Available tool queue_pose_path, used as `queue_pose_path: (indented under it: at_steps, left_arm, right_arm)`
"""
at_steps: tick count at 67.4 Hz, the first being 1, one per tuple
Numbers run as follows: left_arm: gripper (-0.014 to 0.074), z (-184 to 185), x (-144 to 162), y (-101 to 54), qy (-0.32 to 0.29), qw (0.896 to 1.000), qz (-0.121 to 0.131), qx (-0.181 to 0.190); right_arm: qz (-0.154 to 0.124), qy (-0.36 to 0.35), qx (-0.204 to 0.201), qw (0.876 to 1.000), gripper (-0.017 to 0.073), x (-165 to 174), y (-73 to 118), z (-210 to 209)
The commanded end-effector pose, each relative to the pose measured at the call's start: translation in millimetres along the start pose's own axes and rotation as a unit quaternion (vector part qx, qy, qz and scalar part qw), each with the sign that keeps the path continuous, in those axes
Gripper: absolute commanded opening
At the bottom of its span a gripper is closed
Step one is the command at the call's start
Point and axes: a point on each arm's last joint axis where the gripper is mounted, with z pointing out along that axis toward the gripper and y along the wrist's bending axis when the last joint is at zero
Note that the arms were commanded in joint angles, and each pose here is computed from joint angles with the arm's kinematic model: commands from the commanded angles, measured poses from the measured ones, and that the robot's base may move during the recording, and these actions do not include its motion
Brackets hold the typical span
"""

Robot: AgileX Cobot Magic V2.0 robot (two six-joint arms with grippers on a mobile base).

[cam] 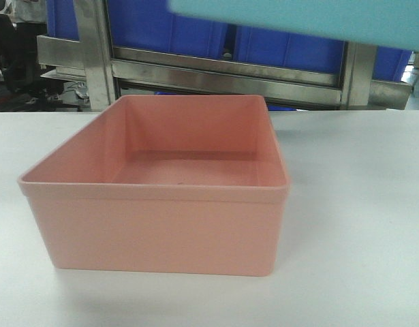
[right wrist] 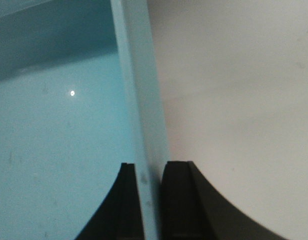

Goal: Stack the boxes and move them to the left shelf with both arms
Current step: 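Lift the light-blue bin with the right gripper over the pink bin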

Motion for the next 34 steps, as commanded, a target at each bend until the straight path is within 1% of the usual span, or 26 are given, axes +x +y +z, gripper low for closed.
queue_pose_path:
  at_steps: [1,10,17,26,34]
  left_arm:
    - [-0.0013,-6,-15,-1.1,-0.052,0.999,-0.003,0.004]
    - [-0.0013,-5,-15,-1.1,-0.052,0.999,-0.003,0.004]
    - [-0.0013,-6,-15,-1.0,-0.053,0.999,-0.003,0.004]
    - [-0.0013,-6,-15,-1.0,-0.054,0.999,-0.004,0.004]
    - [-0.0013,-6,-15,-1.1,-0.054,0.999,-0.004,0.004]
  right_arm:
    - [0.013,-0.073,-0.054,0.996,0.0056,2,28.8,-20]
    - [-0.007,-0.053,-0.05,0.997,0.0056,22,52.7,1]
    - [-0.014,-0.033,-0.058,0.998,0.0056,33,67.3,22]
    - [-0.014,-0.029,-0.083,0.996,0.0056,43,83.6,43]
    - [-0.011,-0.021,-0.09,0.996,0.0056,50,92.1,61]
